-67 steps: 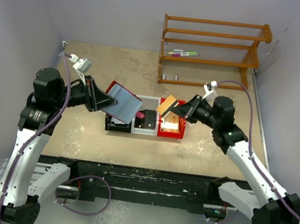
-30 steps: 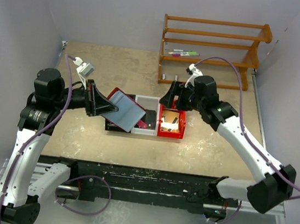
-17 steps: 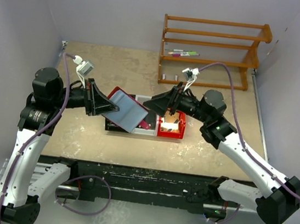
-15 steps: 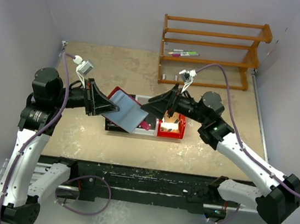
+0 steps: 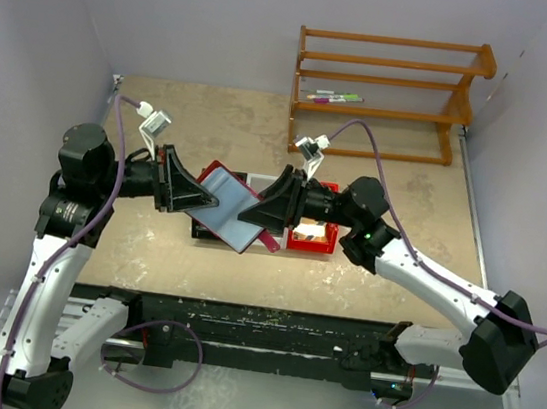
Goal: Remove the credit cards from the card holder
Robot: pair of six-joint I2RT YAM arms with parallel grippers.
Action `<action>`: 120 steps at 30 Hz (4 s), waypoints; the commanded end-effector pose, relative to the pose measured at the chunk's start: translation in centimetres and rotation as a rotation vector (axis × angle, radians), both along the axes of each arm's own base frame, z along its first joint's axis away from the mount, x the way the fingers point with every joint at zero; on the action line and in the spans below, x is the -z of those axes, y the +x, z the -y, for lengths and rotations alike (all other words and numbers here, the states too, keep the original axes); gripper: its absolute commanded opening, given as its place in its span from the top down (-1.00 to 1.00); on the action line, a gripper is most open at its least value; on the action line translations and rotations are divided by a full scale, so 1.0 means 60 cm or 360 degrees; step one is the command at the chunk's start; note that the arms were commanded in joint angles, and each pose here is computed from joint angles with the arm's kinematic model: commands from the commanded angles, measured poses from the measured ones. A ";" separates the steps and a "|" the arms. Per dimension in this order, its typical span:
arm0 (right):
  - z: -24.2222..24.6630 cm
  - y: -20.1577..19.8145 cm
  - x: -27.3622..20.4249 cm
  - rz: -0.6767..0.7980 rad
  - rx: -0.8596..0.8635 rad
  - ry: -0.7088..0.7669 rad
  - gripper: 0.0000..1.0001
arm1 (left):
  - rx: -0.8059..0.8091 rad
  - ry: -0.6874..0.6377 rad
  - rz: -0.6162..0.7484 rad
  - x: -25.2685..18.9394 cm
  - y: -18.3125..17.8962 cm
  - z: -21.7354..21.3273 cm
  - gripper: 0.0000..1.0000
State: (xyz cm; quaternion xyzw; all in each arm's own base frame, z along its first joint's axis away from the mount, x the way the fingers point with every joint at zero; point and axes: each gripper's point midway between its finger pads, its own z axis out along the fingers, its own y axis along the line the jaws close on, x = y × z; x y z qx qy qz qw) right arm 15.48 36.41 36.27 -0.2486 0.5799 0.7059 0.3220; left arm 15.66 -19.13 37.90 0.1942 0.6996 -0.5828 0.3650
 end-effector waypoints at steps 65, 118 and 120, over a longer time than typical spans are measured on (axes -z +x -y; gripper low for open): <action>0.022 -0.001 0.010 -0.0031 0.0182 -0.0013 1.00 | 0.0136 -0.0193 -0.0120 -0.028 -0.039 0.007 0.79; -0.020 0.065 -0.031 -0.0065 0.0640 -0.0046 -0.99 | -0.0096 0.0043 0.0204 -0.013 -0.016 -0.010 1.00; -0.030 0.057 -0.027 -0.0061 0.0590 -0.0041 -0.95 | -0.0076 0.0023 0.0174 -0.015 -0.017 -0.008 1.00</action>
